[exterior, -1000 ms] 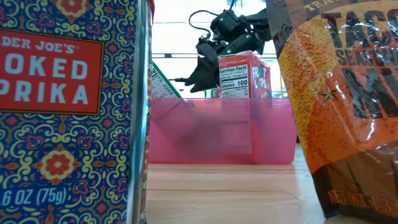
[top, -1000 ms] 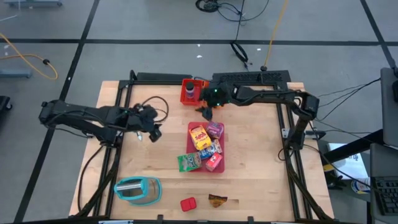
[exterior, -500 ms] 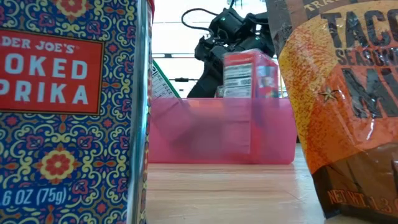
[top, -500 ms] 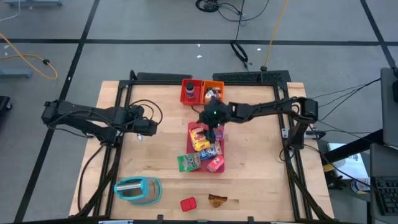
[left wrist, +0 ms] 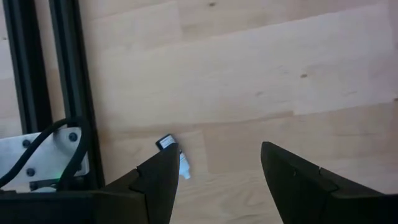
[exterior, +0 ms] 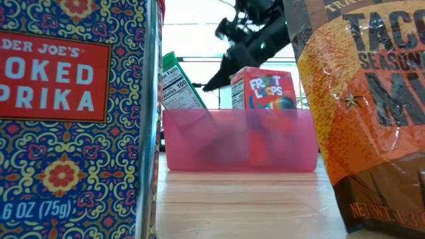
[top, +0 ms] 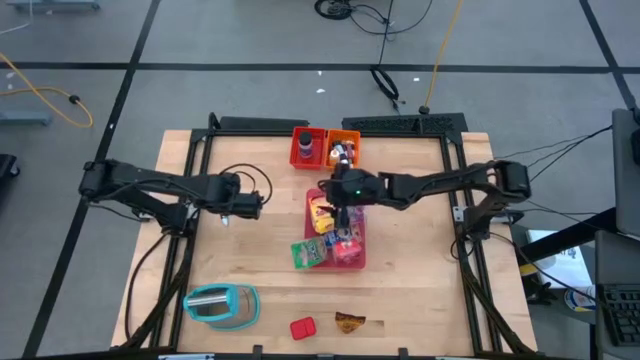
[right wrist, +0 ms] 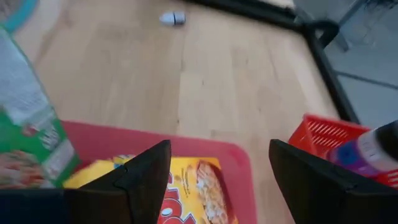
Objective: Pick & Place Kitchen Items
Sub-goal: Put the small black food coloring bottle into the orange basket
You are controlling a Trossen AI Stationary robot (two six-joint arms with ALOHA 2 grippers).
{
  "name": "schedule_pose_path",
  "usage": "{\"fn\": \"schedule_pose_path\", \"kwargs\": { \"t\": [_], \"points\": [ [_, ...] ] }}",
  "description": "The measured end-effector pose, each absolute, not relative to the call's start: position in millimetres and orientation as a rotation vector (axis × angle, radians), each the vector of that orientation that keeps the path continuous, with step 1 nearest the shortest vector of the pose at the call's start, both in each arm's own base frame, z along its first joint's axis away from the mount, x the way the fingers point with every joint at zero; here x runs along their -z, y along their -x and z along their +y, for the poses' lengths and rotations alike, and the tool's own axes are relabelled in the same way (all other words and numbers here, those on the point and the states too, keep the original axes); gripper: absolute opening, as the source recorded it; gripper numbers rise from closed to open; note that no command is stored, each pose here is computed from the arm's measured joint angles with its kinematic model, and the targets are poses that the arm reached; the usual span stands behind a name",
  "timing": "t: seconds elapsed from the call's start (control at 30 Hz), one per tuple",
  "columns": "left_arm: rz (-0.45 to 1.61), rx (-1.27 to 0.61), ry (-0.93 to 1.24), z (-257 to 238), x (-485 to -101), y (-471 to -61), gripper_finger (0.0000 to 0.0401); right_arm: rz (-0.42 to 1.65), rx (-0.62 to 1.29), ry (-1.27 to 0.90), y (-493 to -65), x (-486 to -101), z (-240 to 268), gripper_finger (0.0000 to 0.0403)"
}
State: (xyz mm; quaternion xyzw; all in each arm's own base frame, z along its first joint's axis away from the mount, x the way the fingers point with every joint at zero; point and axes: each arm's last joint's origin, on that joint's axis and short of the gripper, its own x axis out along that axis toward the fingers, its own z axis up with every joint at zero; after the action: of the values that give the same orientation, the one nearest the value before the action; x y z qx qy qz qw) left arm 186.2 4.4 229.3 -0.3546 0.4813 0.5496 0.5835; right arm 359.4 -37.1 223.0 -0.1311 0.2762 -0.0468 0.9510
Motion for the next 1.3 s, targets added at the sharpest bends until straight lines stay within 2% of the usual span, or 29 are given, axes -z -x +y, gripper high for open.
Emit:
{"fn": "schedule_pose_path", "kwargs": {
  "t": [0.2,0.43,0.57,0.77,1.07,1.3],
  "points": [
    [1.119,-1.315,0.848,2.7,-222.8,-183.2,0.0227,0.494,0.103,0.239,-342.4,-250.1,-32.3,0.0263],
    [1.21,-1.392,0.965,-1.0,-190.2,-168.1,0.0227,0.492,0.128,0.179,-313.8,-245.0,-32.3,0.0263],
    [1.208,-1.365,1.05,-2.6,-175.7,-167.4,0.0227,0.493,0.138,0.146,-294.7,-237.0,-30.2,0.0263],
    [1.198,-1.45,1.097,0.0,-164.2,-159.2,0.0227,0.448,0.148,0.127,-273.8,-238.2,-28.5,0.0263],
    [1.133,-1.499,1.116,11.2,-155.5,-156.4,0.0227,0.432,0.139,0.11,-262.3,-235.7,-24.2,0.0263],
    [1.124,-1.451,1.187,17.4,-134.7,-150.6,0.0216,0.434,0.139,0.112,-262.0,-235.0,-24.0,0.0263]
  ]
}}
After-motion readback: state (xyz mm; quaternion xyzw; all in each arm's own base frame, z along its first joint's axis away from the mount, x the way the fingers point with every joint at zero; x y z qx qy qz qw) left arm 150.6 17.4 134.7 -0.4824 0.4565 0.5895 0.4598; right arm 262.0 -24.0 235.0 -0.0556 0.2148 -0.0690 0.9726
